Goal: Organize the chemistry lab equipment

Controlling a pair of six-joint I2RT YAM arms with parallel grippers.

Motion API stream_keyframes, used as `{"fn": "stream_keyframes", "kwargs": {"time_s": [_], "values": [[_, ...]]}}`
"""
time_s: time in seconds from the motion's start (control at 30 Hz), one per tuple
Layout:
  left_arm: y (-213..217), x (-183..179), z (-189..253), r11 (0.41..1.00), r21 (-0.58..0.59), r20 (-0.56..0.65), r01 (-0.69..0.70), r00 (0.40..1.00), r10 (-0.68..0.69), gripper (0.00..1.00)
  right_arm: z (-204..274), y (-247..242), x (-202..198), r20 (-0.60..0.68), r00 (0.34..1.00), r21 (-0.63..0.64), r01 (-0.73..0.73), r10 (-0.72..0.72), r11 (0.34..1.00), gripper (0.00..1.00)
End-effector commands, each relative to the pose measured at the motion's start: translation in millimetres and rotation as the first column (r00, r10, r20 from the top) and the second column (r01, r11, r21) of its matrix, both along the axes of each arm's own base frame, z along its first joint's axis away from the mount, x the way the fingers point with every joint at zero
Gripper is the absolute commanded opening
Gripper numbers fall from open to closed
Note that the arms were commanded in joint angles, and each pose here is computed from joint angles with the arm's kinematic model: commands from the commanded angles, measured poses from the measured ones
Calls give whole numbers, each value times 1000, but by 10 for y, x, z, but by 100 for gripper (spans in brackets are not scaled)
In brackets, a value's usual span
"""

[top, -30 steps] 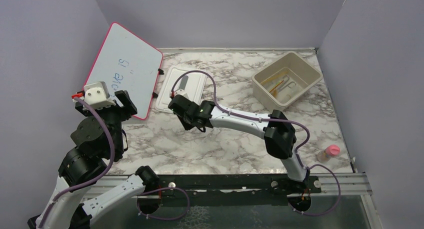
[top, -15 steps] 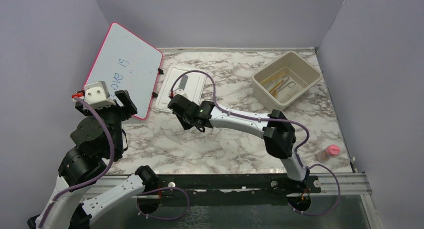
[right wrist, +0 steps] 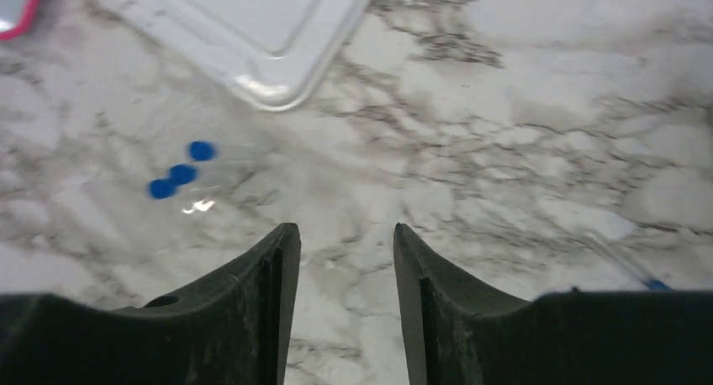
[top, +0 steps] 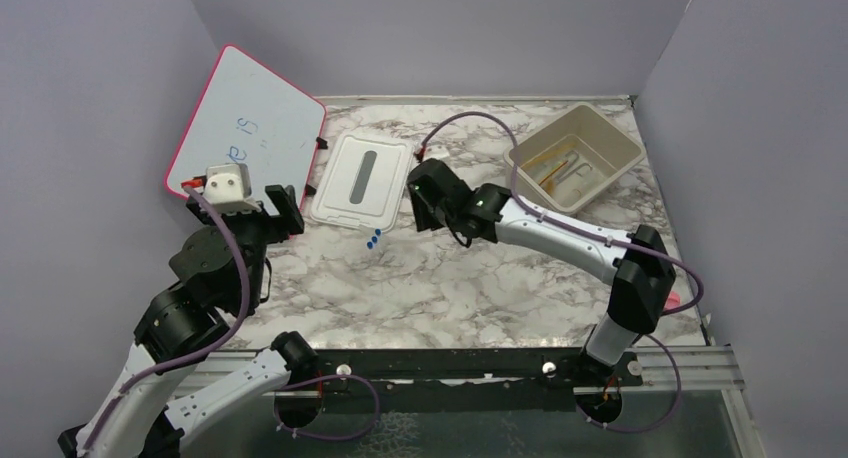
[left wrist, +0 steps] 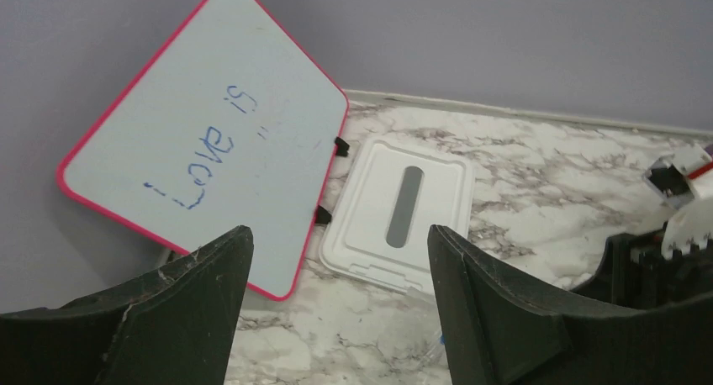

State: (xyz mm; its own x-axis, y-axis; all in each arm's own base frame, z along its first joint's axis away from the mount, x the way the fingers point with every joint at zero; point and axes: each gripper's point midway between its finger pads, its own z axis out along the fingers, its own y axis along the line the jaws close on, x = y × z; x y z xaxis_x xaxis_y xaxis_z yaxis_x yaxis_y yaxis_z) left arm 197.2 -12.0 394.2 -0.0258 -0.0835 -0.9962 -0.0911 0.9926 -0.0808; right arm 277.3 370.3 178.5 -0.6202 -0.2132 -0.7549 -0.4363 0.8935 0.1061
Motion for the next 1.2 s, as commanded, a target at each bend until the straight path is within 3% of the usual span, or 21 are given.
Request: {"fn": "stream_keyframes", "kwargs": {"time_s": [0.0,0.2,0.4,0.7,1.0,1.17], "values": [[-541,84,-271,976,-66,-65,208,975,-212,81,-318,-931,344,-7,971,-173,235,-240,956,53],[-1146,180,-765,917,-174,-169,358,907,-386,82,-717,-1748,461,-20,944,-401,294,-329,868,58],[-1525,233,-1025,866,-256,-211,430,849,-484,82,-1078,-1808,497,-124,983,-443,69,-138,894,59],[-1692,317,-1214,863,-275,-270,424,827,-493,82,-1358,-1994,583,-234,972,-538,-112,-21,835,48],[-1779,432,-1302,876,-245,-309,414,823,-476,82,-1563,-2011,508,-388,916,-455,-285,100,843,42],[-1854,515,-1290,880,-231,-321,416,821,-472,82,-1710,-1924,276,-515,832,-329,-416,208,848,29]]}}
